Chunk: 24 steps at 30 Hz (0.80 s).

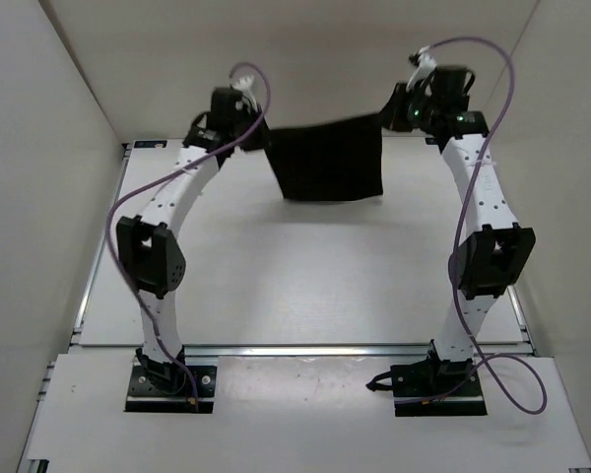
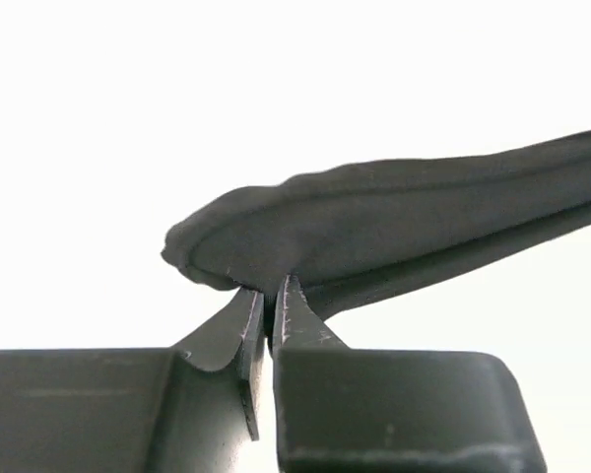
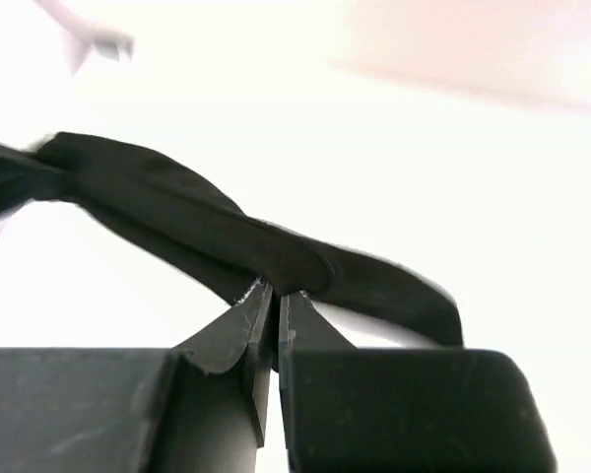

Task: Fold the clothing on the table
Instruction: Fold the skirt

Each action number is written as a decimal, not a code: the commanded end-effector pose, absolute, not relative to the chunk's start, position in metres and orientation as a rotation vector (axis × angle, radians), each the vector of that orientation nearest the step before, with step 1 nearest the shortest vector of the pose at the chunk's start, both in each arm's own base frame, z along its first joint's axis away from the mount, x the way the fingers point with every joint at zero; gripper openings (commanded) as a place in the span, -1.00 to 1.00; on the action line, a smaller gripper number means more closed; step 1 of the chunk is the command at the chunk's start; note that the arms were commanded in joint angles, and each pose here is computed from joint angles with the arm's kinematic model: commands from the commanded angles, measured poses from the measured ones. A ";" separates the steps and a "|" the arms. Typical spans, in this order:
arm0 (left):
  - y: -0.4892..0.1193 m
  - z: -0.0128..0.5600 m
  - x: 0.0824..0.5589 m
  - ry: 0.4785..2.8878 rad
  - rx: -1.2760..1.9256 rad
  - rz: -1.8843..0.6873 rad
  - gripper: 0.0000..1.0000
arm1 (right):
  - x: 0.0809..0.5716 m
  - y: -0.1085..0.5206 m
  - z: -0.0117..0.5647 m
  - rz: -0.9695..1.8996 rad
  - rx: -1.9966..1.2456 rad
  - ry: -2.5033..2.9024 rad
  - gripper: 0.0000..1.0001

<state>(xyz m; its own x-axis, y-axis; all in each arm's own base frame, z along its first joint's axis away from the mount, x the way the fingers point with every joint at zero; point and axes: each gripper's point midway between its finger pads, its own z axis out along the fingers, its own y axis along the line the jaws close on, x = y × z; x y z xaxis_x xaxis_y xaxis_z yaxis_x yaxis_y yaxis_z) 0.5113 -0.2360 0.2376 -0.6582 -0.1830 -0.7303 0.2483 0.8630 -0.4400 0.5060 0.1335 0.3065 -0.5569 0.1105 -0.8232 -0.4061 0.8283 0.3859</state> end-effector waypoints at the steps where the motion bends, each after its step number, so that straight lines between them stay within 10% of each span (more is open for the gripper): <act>1: -0.178 0.393 0.518 1.796 0.050 -0.379 -1.00 | 0.509 0.093 0.420 0.471 -0.213 1.796 -1.00; 8: -0.166 0.300 0.469 1.963 0.081 -0.392 -1.00 | 0.471 0.066 0.311 0.381 -0.200 2.020 -1.00; 14: -0.188 0.147 0.322 2.352 0.218 -0.424 -1.00 | 0.330 0.105 0.134 0.518 -0.235 2.453 -0.99; 19: -0.175 0.088 0.223 2.617 0.182 -0.559 -1.00 | 0.243 0.136 0.106 0.680 -0.256 2.598 -1.00; 24: -0.153 0.096 0.221 2.622 0.145 -0.535 -1.00 | 0.226 0.144 0.115 0.826 -0.192 2.539 -1.00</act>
<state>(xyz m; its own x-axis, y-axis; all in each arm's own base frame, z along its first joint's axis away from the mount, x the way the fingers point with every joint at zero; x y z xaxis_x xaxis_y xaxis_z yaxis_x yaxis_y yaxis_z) 0.2127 -0.1825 0.0943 -0.8894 0.0424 -0.4551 0.2552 0.8721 -0.4175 0.2130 0.1555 0.1112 -0.9034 -0.0643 -0.4239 -0.3075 0.7862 0.5361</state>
